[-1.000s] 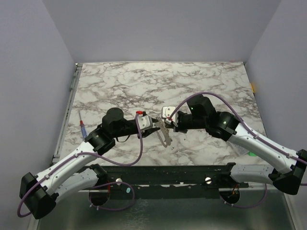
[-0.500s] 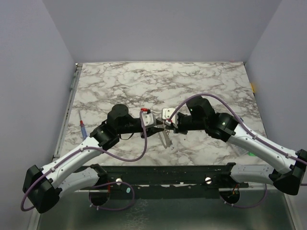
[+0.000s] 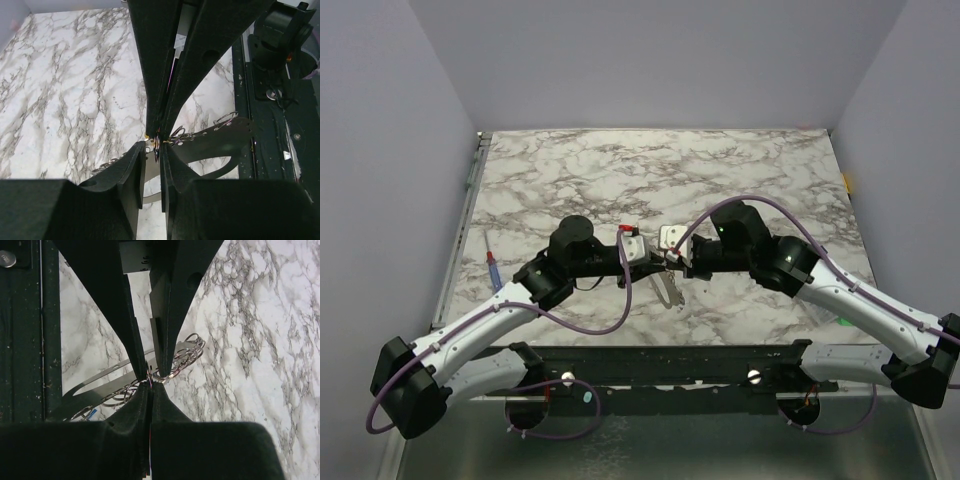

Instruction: Put the keys on the keyring

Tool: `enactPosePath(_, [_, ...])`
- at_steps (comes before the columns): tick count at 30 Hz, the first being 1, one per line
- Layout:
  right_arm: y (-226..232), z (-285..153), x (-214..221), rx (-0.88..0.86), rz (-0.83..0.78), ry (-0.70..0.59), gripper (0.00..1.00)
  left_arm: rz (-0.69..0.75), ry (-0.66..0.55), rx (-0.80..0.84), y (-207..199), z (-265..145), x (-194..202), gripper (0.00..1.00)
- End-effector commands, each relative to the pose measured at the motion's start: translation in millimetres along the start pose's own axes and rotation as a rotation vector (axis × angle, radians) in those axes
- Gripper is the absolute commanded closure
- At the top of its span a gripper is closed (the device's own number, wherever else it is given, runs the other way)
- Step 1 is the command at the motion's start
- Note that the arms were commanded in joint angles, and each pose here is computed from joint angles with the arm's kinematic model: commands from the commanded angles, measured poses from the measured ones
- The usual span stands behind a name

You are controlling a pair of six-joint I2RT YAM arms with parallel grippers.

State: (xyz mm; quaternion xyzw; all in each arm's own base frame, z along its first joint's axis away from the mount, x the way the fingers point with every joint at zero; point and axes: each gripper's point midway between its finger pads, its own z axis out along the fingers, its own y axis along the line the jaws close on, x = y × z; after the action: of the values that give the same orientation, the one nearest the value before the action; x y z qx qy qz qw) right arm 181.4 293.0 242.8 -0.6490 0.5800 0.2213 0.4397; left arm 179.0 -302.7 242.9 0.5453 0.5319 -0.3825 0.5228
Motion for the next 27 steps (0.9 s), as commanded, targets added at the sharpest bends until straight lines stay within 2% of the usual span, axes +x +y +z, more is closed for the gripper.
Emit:
enactPosePath(1, [-3, -3, -13, 0.021, -0.02, -0.048, 0.99, 0.03, -0.034, 0.005, 3, 3, -15, 0.8])
enactPosePath(4, [-3, -2, -12, 0.02, -0.017, -0.045, 0.99, 0.031, -0.03, 0.001, 4, 4, -13, 0.85])
enactPosePath(7, [-2, -2, -12, 0.018, -0.014, -0.046, 0.99, 0.043, -0.029, 0.002, 5, 5, -13, 1.0])
enactPosePath(14, [-7, -4, -16, 0.056, 0.014, -0.075, 0.98, 0.083, -0.04, -0.023, 10, 3, -21, 1.0])
enactPosePath(15, [-9, -5, -17, 0.074, 0.024, -0.086, 0.93, 0.092, -0.044, -0.025, 10, 2, -23, 1.0])
enactPosePath(18, [-13, -7, -16, 0.115, 0.062, -0.097, 0.68, 0.116, -0.062, -0.039, 10, -3, -30, 1.0])
enactPosePath(20, [-16, -10, -15, 0.146, 0.08, -0.096, 0.55, 0.128, -0.074, -0.049, 10, -7, -35, 1.0])
enactPosePath(22, [-19, -14, -15, 0.174, 0.088, -0.095, 0.51, 0.138, -0.086, -0.057, 9, -10, -39, 1.0])
enactPosePath(27, [-22, -26, -23, 0.205, 0.082, -0.132, 0.5, 0.148, -0.098, -0.077, 9, -15, -42, 1.0])
